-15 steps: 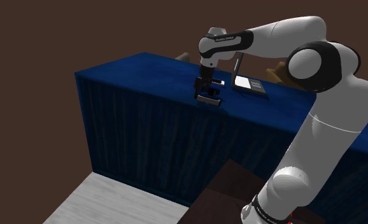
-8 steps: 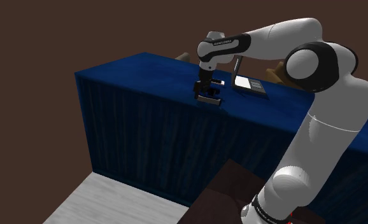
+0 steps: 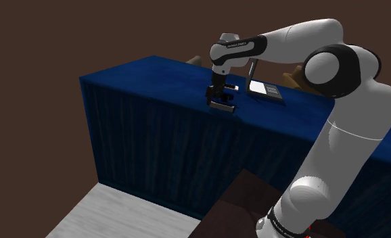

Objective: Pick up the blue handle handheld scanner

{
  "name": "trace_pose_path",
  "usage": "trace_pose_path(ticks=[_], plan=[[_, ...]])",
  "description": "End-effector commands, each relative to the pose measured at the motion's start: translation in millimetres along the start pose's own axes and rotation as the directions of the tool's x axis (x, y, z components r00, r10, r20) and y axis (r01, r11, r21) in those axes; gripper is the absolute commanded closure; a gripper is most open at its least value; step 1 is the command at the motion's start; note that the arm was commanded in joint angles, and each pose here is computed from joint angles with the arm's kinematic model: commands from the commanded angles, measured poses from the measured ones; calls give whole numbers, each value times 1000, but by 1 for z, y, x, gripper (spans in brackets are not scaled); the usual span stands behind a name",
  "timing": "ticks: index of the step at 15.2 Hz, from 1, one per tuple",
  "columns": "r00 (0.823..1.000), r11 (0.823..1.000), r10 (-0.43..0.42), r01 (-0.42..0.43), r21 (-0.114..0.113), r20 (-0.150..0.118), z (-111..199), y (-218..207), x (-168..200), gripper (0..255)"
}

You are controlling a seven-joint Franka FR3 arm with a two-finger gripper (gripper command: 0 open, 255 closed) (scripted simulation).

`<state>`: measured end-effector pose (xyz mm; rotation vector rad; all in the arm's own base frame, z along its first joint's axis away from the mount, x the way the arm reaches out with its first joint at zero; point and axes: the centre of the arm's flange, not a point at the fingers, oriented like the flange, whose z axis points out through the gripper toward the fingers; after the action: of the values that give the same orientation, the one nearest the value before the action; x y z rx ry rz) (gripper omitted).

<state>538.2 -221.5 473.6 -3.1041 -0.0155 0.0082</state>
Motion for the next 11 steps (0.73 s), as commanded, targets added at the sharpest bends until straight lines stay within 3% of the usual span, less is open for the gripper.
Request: trace_pose_path(ticks=[1, 11], plan=[[1000, 1000, 1, -1, 0, 1, -8, 0, 0, 255], [1000, 1000, 1, -1, 0, 1, -60, -2, -1, 255]])
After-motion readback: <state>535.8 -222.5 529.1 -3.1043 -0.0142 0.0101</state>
